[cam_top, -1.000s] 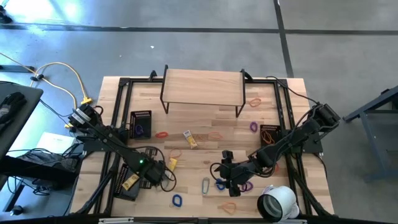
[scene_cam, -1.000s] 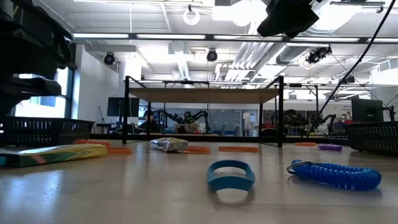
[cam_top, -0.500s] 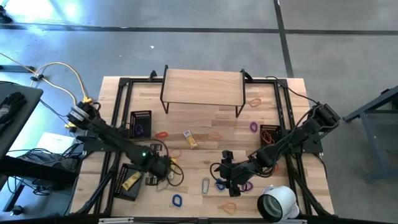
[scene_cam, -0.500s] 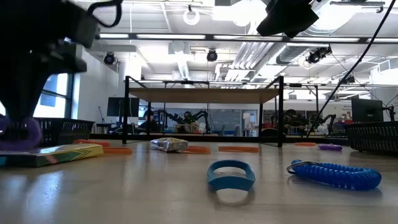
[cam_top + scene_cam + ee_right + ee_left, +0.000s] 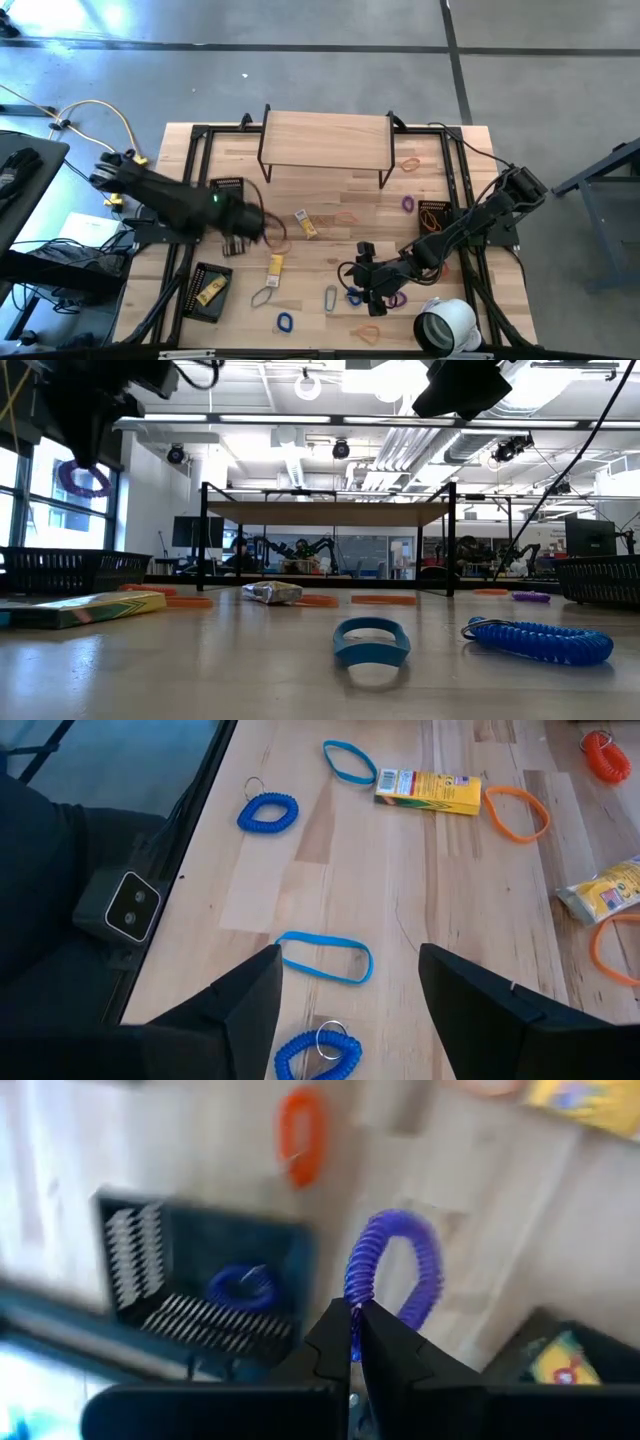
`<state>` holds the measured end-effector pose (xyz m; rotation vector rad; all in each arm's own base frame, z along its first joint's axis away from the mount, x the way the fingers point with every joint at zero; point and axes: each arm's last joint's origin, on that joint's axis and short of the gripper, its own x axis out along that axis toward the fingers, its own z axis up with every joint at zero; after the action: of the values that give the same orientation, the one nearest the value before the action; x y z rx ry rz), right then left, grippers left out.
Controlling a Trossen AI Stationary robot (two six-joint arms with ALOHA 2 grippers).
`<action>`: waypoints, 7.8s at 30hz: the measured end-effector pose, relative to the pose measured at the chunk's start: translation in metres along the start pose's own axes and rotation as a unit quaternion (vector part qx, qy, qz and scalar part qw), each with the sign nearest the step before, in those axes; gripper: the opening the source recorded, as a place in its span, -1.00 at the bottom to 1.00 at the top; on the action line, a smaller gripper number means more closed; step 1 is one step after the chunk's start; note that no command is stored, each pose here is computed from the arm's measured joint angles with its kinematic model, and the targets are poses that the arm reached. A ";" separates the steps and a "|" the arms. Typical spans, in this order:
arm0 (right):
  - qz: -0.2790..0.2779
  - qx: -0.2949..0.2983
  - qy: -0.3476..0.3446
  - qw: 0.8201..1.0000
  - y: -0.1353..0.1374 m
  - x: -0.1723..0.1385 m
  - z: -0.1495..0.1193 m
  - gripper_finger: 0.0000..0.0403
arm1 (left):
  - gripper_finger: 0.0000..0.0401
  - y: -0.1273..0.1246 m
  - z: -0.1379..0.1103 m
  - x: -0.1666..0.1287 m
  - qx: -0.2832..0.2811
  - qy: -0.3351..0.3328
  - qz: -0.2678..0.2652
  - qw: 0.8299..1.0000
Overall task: Pick & Place Office Desk Supplies
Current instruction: Put the violet spring keychain into the top left black bin, then put the orange rubber band into the top right black bin
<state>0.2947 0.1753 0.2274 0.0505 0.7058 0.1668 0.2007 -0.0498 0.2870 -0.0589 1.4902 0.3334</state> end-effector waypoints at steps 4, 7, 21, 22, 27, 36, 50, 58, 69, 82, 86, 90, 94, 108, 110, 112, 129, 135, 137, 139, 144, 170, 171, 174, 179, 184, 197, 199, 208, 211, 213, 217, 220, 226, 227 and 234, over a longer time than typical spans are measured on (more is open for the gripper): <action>0.000 -0.002 0.000 1.000 0.000 0.000 0.000 0.11 | -0.97 0.032 0.002 -0.001 -0.060 -0.003 -0.001 0.998; 0.000 -0.002 0.000 1.000 0.000 0.000 0.000 0.11 | -0.97 0.055 0.001 0.005 -0.103 0.007 0.005 0.995; -0.001 0.001 0.009 1.000 0.001 0.011 -0.005 0.11 | -0.97 0.103 -0.013 0.065 -0.184 0.030 -0.023 0.982; -0.003 -0.002 0.016 1.000 0.001 0.013 -0.007 0.11 | -0.97 0.104 -0.014 0.068 -0.187 0.033 -0.023 0.981; 0.007 0.003 0.012 1.000 -0.001 0.016 -0.005 0.11 | -0.97 0.103 -0.018 0.081 -0.202 0.045 -0.021 0.978; 0.015 0.004 0.014 1.000 -0.002 0.017 -0.005 0.11 | -0.90 0.101 -0.020 0.085 -0.211 0.047 -0.020 0.976; 0.014 0.002 0.014 1.000 -0.002 0.017 -0.005 0.11 | -0.39 0.102 -0.020 0.080 -0.214 0.056 -0.011 0.975; 0.015 -0.001 0.012 1.000 -0.002 0.017 -0.004 0.11 | -0.38 0.104 -0.017 0.052 -0.243 0.061 -0.030 0.968; 0.015 -0.001 0.011 1.000 -0.002 0.017 -0.004 0.11 | -0.38 0.048 0.017 0.034 -0.273 -0.092 -0.178 0.941; 0.017 0.000 0.007 1.000 -0.002 0.017 -0.003 0.11 | -0.38 -0.052 0.028 0.057 -0.230 -0.165 -0.113 0.952; 0.018 0.000 0.005 1.000 -0.002 0.017 -0.003 0.11 | -0.38 -0.069 0.041 0.076 -0.230 -0.160 -0.116 0.953; 0.018 0.001 0.005 1.000 -0.002 0.017 -0.003 0.11 | -0.38 -0.071 0.049 0.095 -0.247 -0.131 -0.102 0.955; 0.017 0.000 0.006 1.000 -0.002 0.017 -0.003 0.11 | -0.38 -0.066 0.056 0.106 -0.253 -0.119 -0.086 0.956; 0.025 0.000 0.019 1.000 -0.002 0.024 -0.007 0.11 | -0.38 -0.065 0.060 0.118 -0.253 -0.106 -0.069 0.959; 0.025 0.000 0.018 1.000 -0.002 0.024 -0.007 0.11 | -0.38 -0.067 0.059 0.123 -0.248 -0.099 -0.062 0.962; 0.025 0.000 0.018 1.000 -0.002 0.024 -0.007 0.11 | -0.38 -0.069 0.059 0.127 -0.246 -0.092 -0.056 0.963; 0.026 -0.002 0.015 1.000 -0.002 0.024 -0.006 0.11 | -0.82 -0.071 0.061 0.134 -0.222 -0.089 -0.043 0.970; 0.027 -0.001 0.010 1.000 -0.002 0.024 -0.005 0.11 | -0.99 -0.073 0.058 0.130 -0.206 -0.099 -0.037 0.973; 0.028 -0.001 0.008 1.000 -0.001 0.024 -0.005 0.11 | -0.99 -0.074 0.056 0.127 -0.205 -0.107 -0.036 0.972; 0.029 0.000 0.006 1.000 -0.001 0.024 -0.004 0.11 | -0.99 -0.077 0.056 0.117 -0.203 -0.128 -0.041 0.970; 0.029 0.000 0.006 1.000 -0.001 0.024 -0.005 0.11 | -1.00 -0.089 0.057 0.086 -0.179 -0.205 -0.040 0.961; -0.052 0.086 -0.047 0.994 -0.030 0.030 0.010 0.11 | -1.00 -0.153 0.057 0.018 0.008 -0.490 0.000 0.872; -0.052 0.085 -0.048 0.994 -0.030 0.030 0.010 0.11 | -1.00 -0.152 0.057 0.018 0.008 -0.490 0.000 0.872; -0.055 0.075 -0.051 0.994 -0.031 0.031 0.010 0.11 | -1.00 -0.152 0.057 0.018 0.008 -0.490 0.001 0.872; -0.053 0.067 -0.064 0.994 -0.032 0.031 0.013 0.11 | -1.00 -0.152 0.057 0.018 0.007 -0.491 0.003 0.871; -0.067 0.060 -0.082 0.993 -0.034 0.031 0.017 0.11 | -1.00 -0.152 0.057 0.018 0.011 -0.491 0.006 0.871; -0.041 0.076 -0.114 0.990 -0.042 0.055 0.018 0.11 | -1.00 -0.151 0.057 0.018 0.006 -0.494 0.016 0.869; -0.028 0.083 -0.108 0.990 -0.043 0.056 0.017 0.11 | -1.00 -0.151 0.057 0.018 0.006 -0.494 0.016 0.869; -0.034 0.085 -0.118 0.989 -0.048 0.056 0.021 0.11 | -1.00 -0.151 0.057 0.019 0.007 -0.493 0.018 0.870; -0.037 0.086 -0.117 0.989 -0.051 0.056 0.022 0.09 | -1.00 -0.151 0.057 0.019 0.007 -0.493 0.018 0.870; -0.038 0.087 -0.118 0.989 -0.052 0.056 0.022 0.04 | -1.00 -0.151 0.057 0.019 0.007 -0.493 0.018 0.870; -0.041 0.082 -0.113 0.989 -0.053 0.056 0.021 -0.14 | -1.00 -0.151 0.057 0.019 0.006 -0.493 0.018 0.870; -0.064 0.079 -0.110 0.989 -0.053 0.056 0.019 -0.34 | -1.00 -0.151 0.057 0.019 0.007 -0.493 0.018 0.870; -0.078 0.046 -0.105 0.990 -0.047 0.056 0.016 -0.89 | -1.00 -0.151 0.057 0.019 0.007 -0.493 0.018 0.870; -0.081 0.038 -0.105 0.991 -0.046 0.055 0.016 -0.94 | -1.00 -0.151 0.057 0.019 0.007 -0.493 0.018 0.870; -0.093 0.025 -0.107 0.990 -0.043 0.055 0.015 -0.99 | -1.00 -0.151 0.057 0.019 0.007 -0.493 0.018 0.870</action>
<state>0.3515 0.1419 0.1997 0.0505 0.4966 -0.0348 0.2952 -0.1766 0.2489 0.1382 0.4715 0.3099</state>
